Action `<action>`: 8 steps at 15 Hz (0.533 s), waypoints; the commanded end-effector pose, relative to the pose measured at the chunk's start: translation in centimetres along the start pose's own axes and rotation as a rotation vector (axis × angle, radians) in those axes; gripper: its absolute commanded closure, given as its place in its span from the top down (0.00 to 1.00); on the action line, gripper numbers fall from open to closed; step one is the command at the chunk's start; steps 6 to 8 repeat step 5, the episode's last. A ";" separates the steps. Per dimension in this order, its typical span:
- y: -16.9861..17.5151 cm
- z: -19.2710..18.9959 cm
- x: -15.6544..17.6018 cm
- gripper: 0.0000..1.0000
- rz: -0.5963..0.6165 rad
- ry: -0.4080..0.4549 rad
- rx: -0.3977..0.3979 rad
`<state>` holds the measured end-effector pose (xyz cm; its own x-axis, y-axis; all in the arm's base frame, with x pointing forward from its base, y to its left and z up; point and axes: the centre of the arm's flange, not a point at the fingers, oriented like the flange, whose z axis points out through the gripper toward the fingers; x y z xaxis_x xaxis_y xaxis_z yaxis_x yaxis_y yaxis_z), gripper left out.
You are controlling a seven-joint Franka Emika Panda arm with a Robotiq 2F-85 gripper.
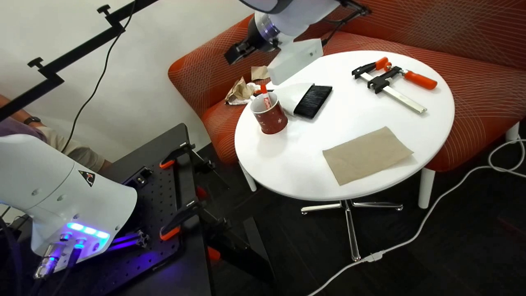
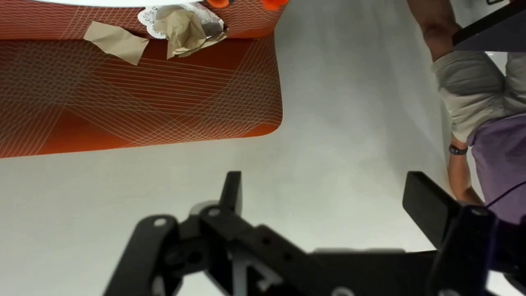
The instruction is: Pick up the marker and put it in the mug
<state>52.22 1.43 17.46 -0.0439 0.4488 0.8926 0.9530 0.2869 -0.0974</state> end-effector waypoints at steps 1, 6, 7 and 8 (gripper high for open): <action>-2.2 -1.1 3.9 1.00 -0.044 0.000 -0.007; -1.1 -1.1 3.4 1.00 -0.037 -0.010 -0.010; -1.1 -1.1 3.4 1.00 -0.037 -0.010 -0.010; -1.1 -1.1 3.4 1.00 -0.037 -0.010 -0.010</action>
